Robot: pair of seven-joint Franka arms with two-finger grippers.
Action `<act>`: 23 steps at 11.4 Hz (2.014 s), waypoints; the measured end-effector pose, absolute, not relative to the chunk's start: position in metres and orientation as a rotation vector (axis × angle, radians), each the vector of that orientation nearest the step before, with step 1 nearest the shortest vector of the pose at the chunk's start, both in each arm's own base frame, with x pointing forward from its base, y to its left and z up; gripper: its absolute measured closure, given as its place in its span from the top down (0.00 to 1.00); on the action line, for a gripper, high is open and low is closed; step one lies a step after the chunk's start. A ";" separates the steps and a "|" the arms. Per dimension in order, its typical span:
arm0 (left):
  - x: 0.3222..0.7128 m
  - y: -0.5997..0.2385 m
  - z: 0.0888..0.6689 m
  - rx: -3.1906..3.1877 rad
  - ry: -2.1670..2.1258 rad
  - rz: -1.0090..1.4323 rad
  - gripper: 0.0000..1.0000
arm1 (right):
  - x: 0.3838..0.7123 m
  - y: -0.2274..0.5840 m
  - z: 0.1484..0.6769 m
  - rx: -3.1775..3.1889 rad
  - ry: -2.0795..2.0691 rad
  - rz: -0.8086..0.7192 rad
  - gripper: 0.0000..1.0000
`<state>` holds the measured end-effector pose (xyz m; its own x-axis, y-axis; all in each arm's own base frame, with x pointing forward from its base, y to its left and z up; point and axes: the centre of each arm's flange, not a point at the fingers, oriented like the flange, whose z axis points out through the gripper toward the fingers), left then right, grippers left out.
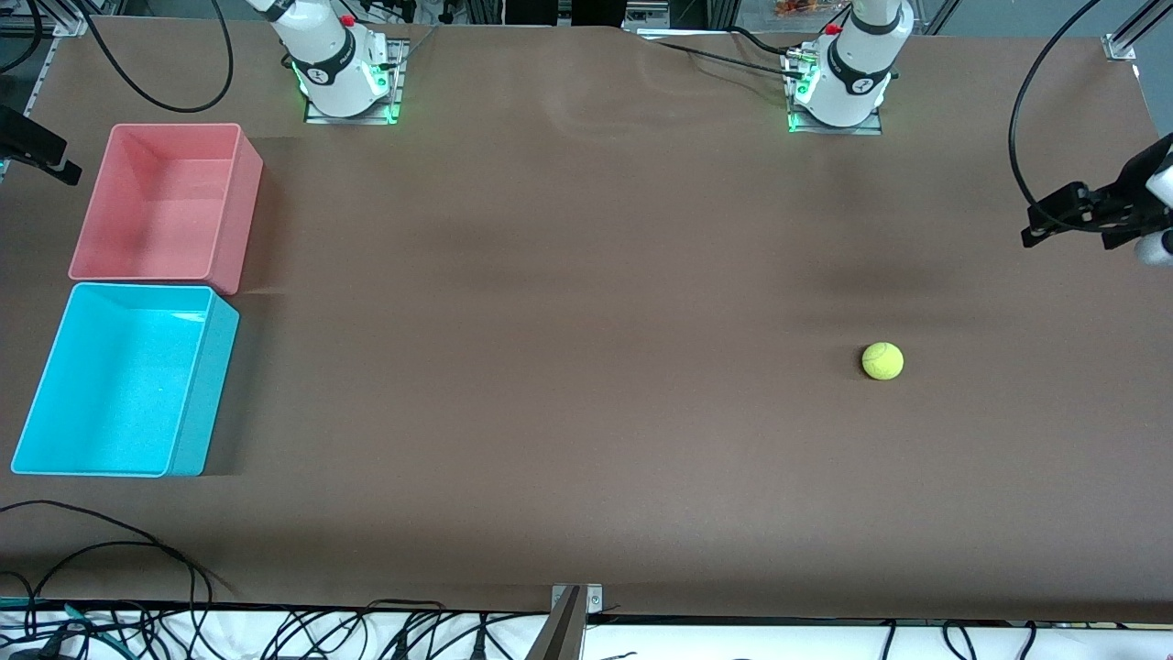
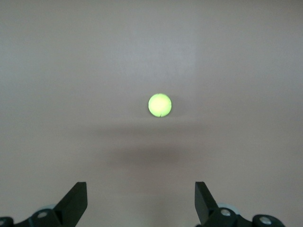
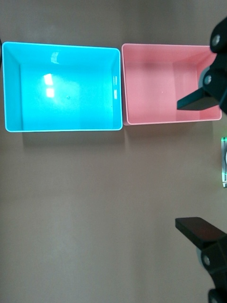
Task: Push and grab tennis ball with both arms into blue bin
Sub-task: 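Lower the left gripper to the table beside the tennis ball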
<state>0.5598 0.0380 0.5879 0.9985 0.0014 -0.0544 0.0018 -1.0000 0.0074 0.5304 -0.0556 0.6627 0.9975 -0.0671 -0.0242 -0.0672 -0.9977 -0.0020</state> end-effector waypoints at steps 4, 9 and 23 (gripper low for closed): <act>0.558 0.059 0.521 3.128 0.060 -0.128 1.00 | 0.530 -0.056 0.663 -3.137 0.105 0.038 1.00; 0.563 0.063 0.470 3.139 0.071 0.021 1.00 | 0.531 -0.054 0.663 -3.129 0.103 0.037 1.00; 0.612 0.064 0.339 3.136 -0.202 0.133 0.36 | 0.531 -0.054 0.662 -3.127 0.104 0.037 1.00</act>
<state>0.6122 0.0644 0.3395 0.9882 -0.1282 0.0841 -0.1280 -0.9917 -0.0087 0.5308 -0.0544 0.6625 0.9975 -0.0663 -0.0239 -0.0666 -0.9977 -0.0116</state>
